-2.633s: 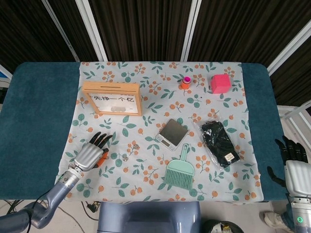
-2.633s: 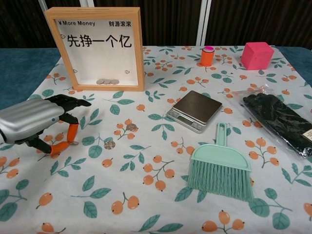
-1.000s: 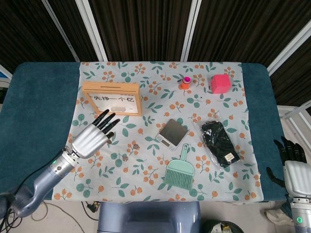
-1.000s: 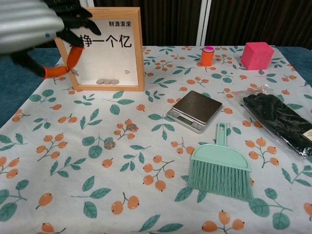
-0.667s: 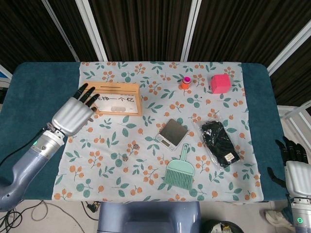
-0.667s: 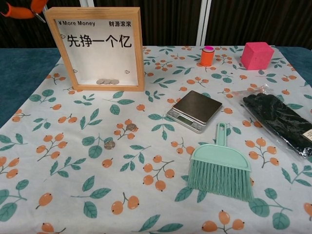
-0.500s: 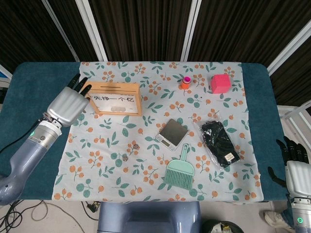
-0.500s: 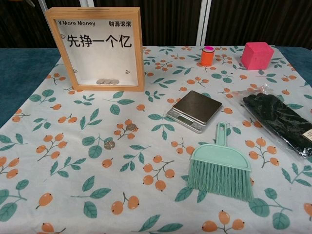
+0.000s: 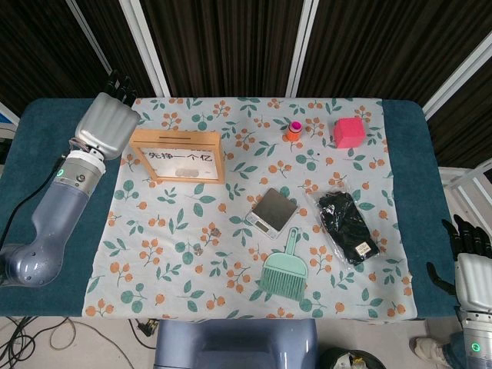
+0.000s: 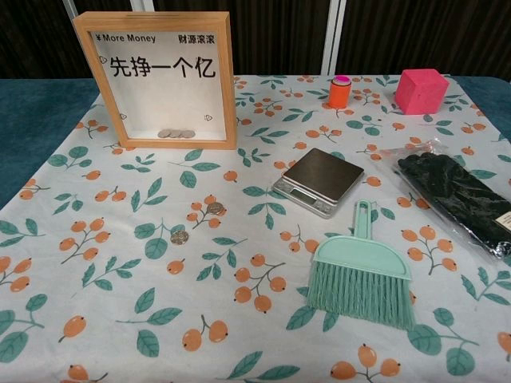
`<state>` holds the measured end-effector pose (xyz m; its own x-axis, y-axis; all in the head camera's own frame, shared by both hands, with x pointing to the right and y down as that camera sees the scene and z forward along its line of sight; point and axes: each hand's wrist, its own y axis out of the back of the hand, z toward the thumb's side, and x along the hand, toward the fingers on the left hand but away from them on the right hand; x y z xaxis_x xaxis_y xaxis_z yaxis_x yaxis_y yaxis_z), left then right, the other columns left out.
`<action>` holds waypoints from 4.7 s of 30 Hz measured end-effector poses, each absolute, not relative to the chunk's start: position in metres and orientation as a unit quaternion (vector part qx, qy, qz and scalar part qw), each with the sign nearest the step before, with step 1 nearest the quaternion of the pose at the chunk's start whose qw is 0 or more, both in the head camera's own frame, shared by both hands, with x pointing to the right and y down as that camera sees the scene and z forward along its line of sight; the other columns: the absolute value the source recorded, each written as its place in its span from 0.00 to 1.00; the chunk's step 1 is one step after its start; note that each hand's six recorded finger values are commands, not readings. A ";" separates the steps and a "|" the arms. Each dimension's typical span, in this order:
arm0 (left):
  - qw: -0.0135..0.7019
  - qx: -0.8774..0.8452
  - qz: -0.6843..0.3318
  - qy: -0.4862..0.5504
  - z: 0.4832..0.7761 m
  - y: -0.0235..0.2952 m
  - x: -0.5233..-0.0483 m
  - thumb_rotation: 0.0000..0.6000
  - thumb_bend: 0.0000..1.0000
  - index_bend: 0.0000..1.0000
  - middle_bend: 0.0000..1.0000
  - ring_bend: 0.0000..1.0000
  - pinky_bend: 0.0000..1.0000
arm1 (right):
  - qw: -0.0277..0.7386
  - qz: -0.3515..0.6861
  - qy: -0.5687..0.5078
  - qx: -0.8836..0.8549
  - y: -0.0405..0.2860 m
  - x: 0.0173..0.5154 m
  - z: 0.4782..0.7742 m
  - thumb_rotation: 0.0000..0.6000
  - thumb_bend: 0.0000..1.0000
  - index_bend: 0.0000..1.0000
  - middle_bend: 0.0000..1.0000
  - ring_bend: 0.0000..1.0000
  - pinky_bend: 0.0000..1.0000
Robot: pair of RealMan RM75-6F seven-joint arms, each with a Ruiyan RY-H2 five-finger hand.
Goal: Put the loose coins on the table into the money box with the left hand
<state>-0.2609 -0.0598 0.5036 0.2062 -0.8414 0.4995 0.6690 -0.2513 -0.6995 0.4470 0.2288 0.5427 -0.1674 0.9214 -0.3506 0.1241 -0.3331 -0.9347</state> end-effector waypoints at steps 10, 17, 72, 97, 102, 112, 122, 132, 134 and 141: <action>0.496 -0.598 -0.603 0.181 0.528 -0.080 -0.263 1.00 0.73 0.77 0.15 0.00 0.00 | 0.328 0.605 -0.483 -0.542 0.227 0.452 0.541 1.00 0.39 0.12 0.03 0.05 0.00; 0.434 -0.634 -0.602 0.219 0.545 -0.099 -0.270 1.00 0.75 0.78 0.16 0.00 0.00 | 0.323 0.608 -0.494 -0.531 0.227 0.456 0.539 1.00 0.39 0.12 0.03 0.05 0.00; 0.232 -0.741 -0.591 0.217 0.603 -0.118 -0.274 1.00 0.79 0.78 0.16 0.00 0.00 | 0.326 0.618 -0.497 -0.514 0.226 0.460 0.538 1.00 0.39 0.12 0.03 0.05 0.00; 0.225 -0.743 -0.591 0.219 0.613 -0.119 -0.272 1.00 0.79 0.78 0.16 0.00 0.00 | 0.325 0.617 -0.498 -0.516 0.226 0.460 0.538 1.00 0.39 0.12 0.03 0.05 0.00; 0.226 -0.743 -0.590 0.220 0.613 -0.120 -0.272 1.00 0.79 0.78 0.16 0.00 0.00 | 0.322 0.618 -0.497 -0.517 0.226 0.460 0.539 1.00 0.39 0.12 0.03 0.05 0.00; 0.235 -0.742 -0.591 0.211 0.615 -0.120 -0.266 1.00 0.77 0.74 0.15 0.00 0.00 | 0.320 0.619 -0.498 -0.516 0.226 0.461 0.539 1.00 0.39 0.12 0.03 0.05 0.00; 0.246 -0.738 -0.595 0.203 0.613 -0.121 -0.266 1.00 0.48 0.42 0.12 0.00 0.00 | 0.321 0.619 -0.498 -0.516 0.226 0.460 0.539 1.00 0.39 0.12 0.03 0.05 0.00; 0.260 -0.731 -0.600 0.195 0.607 -0.121 -0.267 1.00 0.41 0.32 0.11 0.00 0.00 | 0.319 0.621 -0.497 -0.514 0.226 0.461 0.540 1.00 0.39 0.12 0.03 0.05 0.00; 0.260 -0.732 -0.598 0.195 0.606 -0.121 -0.265 1.00 0.41 0.32 0.11 0.00 0.00 | 0.320 0.622 -0.498 -0.514 0.226 0.461 0.540 1.00 0.39 0.12 0.03 0.05 0.00; 0.277 -0.749 -0.556 0.233 0.586 -0.123 -0.253 1.00 0.32 0.35 0.13 0.00 0.00 | 0.318 0.622 -0.500 -0.511 0.225 0.462 0.539 1.00 0.39 0.12 0.03 0.05 0.00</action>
<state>-0.2529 -0.1228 0.5861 0.2744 -0.6558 0.7033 -0.0406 -0.7386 -0.6729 0.4620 0.2254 0.5393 -0.2750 0.9072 -0.3185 0.1157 -0.2976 -0.9476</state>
